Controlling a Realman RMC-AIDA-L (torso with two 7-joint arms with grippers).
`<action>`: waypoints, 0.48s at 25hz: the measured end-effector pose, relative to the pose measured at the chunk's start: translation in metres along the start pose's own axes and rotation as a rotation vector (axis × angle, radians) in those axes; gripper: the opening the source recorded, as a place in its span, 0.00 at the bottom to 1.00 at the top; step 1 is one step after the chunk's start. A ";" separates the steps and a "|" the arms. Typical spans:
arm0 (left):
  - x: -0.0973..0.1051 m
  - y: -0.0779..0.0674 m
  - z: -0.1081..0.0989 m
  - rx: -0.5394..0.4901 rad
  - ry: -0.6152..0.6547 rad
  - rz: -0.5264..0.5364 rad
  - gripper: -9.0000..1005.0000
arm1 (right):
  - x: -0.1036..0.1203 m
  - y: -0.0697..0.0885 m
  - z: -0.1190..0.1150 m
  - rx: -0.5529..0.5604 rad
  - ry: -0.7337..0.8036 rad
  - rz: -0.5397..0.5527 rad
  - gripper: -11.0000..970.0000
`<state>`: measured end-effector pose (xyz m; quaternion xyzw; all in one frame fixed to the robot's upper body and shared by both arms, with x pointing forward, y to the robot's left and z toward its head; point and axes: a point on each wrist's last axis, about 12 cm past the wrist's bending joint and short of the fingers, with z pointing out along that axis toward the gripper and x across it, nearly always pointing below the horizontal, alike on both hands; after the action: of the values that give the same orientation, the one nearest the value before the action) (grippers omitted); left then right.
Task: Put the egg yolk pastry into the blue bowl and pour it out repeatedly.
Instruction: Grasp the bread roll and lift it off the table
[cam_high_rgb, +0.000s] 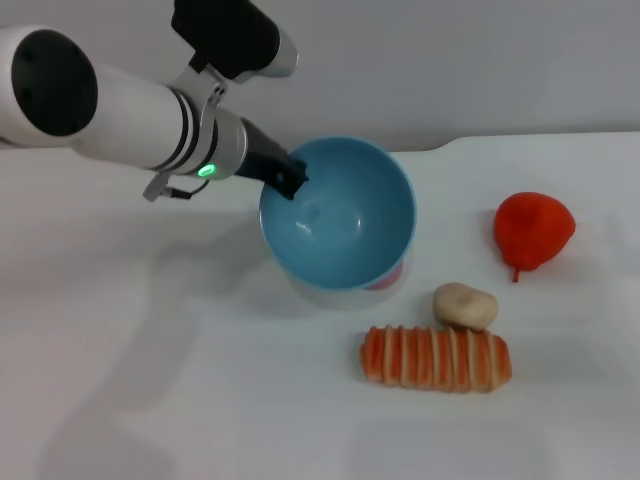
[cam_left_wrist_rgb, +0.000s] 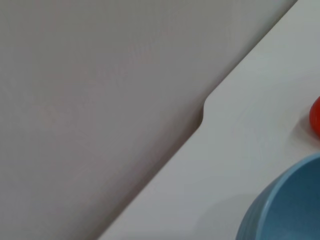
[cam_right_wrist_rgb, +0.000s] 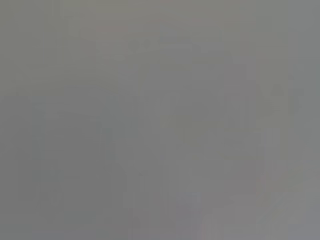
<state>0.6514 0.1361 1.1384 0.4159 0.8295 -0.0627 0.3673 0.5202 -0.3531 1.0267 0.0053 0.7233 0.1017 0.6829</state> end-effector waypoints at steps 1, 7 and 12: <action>0.003 0.000 0.000 0.003 0.010 -0.012 0.01 | -0.004 0.000 0.006 -0.020 0.018 0.006 0.52; 0.013 0.003 -0.001 0.009 0.034 -0.058 0.01 | -0.043 0.002 0.032 -0.142 0.128 0.015 0.52; 0.018 0.007 -0.002 -0.009 0.026 -0.077 0.01 | -0.075 0.011 0.051 -0.220 0.335 0.080 0.52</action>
<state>0.6487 0.1532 1.1298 0.3829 0.8500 -0.0677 0.3554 0.5746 -0.3461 1.1005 -0.0573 0.8107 0.2066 0.5448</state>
